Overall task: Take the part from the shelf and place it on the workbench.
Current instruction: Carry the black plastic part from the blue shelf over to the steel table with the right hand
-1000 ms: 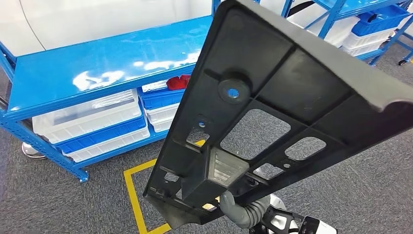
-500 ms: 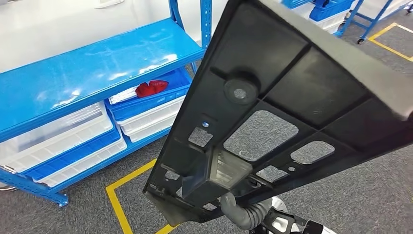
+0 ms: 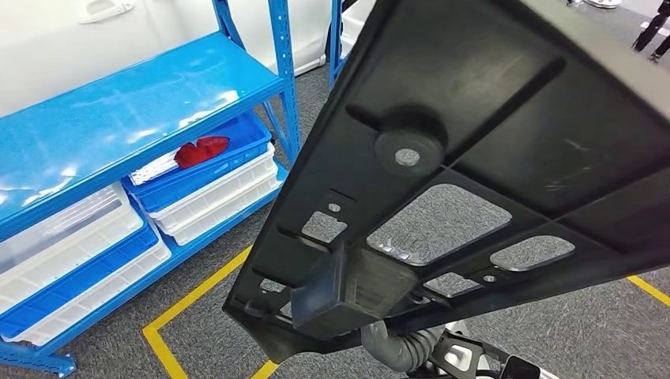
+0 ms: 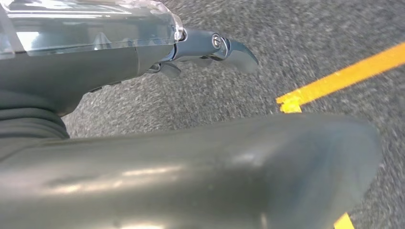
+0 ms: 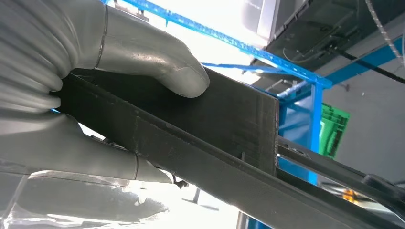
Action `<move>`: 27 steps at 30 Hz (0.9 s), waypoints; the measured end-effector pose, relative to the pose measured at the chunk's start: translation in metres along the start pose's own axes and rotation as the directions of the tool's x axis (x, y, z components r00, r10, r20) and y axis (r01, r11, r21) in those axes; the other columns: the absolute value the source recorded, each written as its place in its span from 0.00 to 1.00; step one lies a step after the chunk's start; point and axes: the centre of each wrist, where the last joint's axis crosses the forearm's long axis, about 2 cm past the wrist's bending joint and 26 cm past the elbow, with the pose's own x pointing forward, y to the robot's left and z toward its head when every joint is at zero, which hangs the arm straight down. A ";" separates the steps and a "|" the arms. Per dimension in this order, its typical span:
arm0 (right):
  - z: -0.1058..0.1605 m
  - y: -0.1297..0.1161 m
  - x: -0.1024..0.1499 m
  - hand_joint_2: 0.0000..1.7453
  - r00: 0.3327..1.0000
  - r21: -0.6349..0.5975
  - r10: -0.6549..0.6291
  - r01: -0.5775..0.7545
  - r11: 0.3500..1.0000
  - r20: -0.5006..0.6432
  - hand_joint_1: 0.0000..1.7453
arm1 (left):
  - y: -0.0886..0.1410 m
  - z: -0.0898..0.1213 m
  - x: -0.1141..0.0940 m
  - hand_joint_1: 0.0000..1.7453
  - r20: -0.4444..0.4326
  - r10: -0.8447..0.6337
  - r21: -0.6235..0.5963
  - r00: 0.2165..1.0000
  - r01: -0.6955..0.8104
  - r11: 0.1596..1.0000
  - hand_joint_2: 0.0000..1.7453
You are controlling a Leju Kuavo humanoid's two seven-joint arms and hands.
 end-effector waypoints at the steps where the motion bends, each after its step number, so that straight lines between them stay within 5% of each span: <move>1: -0.002 -0.001 -0.001 1.00 1.000 0.004 0.005 -0.005 1.000 0.005 1.00 | 0.000 0.000 0.000 0.00 0.000 0.003 0.001 1.000 -0.003 1.000 0.00; 27: -0.004 -0.011 -0.020 1.00 0.994 -0.007 0.102 -0.103 0.995 -0.038 1.00 | -0.018 0.007 -0.011 0.00 -0.086 0.037 -0.009 0.996 -0.038 0.999 0.00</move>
